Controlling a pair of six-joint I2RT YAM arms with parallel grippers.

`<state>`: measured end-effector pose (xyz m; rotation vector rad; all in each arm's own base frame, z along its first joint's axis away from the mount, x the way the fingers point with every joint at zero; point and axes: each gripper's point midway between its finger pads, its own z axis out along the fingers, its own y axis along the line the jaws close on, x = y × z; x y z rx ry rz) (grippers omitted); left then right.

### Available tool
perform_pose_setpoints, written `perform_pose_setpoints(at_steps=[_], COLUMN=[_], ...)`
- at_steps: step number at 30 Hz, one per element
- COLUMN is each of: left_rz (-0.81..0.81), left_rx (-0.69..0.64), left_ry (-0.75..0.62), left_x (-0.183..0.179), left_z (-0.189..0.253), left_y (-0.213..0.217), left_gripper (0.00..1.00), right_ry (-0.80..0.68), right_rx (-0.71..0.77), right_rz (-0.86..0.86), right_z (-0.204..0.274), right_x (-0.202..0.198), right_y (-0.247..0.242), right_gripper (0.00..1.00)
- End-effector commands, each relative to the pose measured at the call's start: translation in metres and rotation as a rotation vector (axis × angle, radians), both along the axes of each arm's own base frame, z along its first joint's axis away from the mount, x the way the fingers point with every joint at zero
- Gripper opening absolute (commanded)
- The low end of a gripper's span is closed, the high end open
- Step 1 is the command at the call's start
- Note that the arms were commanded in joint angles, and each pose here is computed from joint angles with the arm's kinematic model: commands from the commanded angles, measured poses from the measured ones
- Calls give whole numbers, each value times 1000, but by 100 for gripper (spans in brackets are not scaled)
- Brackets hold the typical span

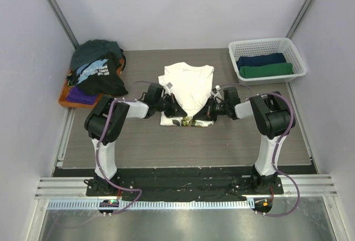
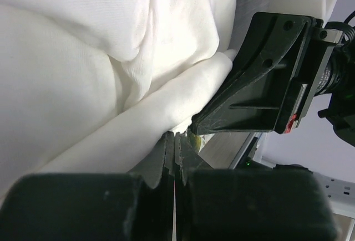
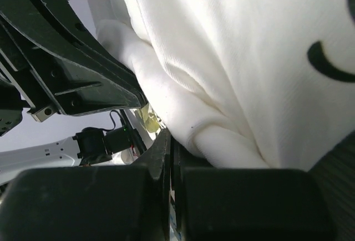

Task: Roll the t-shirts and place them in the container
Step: Roll the T-shirt to the center of the board.

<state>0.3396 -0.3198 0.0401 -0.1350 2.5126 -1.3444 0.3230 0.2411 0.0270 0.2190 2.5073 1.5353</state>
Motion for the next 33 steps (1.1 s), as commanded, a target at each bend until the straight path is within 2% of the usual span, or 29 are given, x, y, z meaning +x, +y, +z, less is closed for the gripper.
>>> perform_pose_setpoints(at_steps=[1,7,9,10,11,12,13,15,21,28,33], left_rz=[52,96,93,109,104,103,119,107,111,111,118], left_rx=[101,199,230,235,251,263,271,313,358,380,393], left_ry=[-46,-191,-235,-280,-294,-292,-326,-308,-278,-242,-243], left_x=[14,12,8,7,1,-6,-7,-21,-44,-51,-49], left_z=[-15,36,49,65,65,66,76,63,37,17,15], left_y=[26,52,60,64,69,73,77,85,99,103,105], left_gripper=[0,4,13,17,26,30,33,38,41,41,41], right_ry=[-51,-141,-175,-202,-200,-240,-254,-249,-233,-207,-206], right_rx=[-97,-199,-233,-265,-300,-327,-398,-465,-624,-658,-619], right_rz=[-46,-57,-64,-77,-82,-97,-135,-130,-159,-147,-125], right_z=[-7,29,53,58,62,75,75,73,52,27,20], right_x=[11,11,5,5,-1,-3,-1,-12,-30,-27,-22], right_y=[-15,-31,-37,-43,-48,-53,-64,-74,-99,-98,-89], right_gripper=[1,2,12,27,34,39,49,55,56,52,50])
